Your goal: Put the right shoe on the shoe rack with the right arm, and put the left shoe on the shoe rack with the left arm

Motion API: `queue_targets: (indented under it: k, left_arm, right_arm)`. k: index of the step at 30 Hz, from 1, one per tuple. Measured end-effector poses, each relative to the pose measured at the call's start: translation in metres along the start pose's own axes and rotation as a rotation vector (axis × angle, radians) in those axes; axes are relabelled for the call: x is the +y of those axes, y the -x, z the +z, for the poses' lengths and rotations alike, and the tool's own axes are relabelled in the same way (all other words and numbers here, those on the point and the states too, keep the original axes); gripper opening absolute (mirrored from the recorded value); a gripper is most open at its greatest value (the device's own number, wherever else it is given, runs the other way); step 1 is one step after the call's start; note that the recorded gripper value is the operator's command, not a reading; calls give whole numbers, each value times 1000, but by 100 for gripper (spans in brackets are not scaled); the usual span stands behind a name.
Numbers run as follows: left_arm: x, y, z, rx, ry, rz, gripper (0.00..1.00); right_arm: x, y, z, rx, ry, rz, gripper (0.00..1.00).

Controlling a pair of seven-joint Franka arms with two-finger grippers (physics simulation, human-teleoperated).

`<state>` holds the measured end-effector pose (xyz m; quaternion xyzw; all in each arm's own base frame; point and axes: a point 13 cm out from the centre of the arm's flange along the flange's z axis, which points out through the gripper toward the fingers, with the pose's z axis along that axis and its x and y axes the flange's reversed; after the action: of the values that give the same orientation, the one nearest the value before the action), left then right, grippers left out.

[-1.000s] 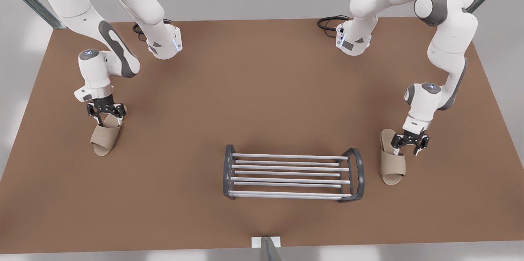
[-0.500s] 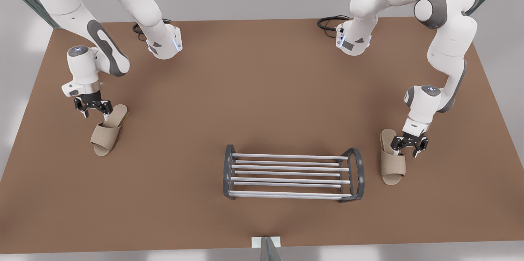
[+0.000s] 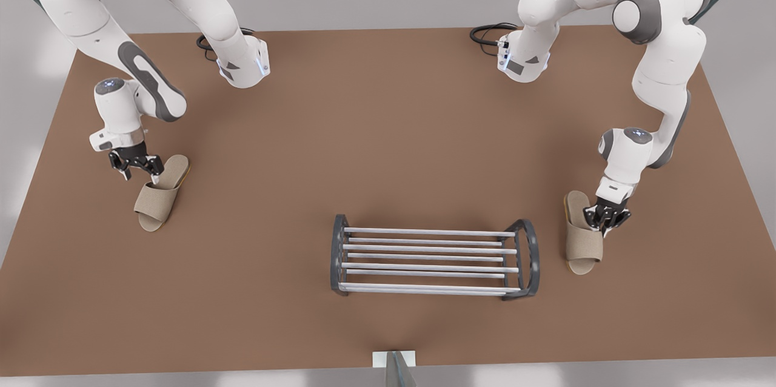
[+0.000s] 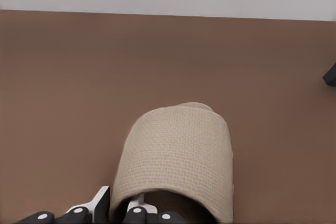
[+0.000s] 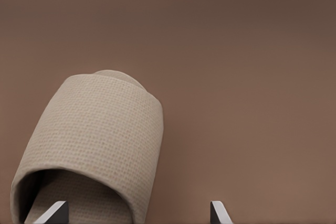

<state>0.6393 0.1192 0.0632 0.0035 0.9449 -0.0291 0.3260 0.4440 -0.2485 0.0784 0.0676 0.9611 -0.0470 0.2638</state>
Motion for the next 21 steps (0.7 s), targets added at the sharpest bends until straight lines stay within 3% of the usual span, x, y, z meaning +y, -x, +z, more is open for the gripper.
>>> queue_targets:
  k: [9,21]
  left_arm:
    - [6,19,-7,-30,13,-1,24]
    - [-42,196,-90,-149,84,102,23]
  right_arm:
    - [-5,6,13,-6,7,9,100]
    - [-12,9,21,-10,6,27,100]
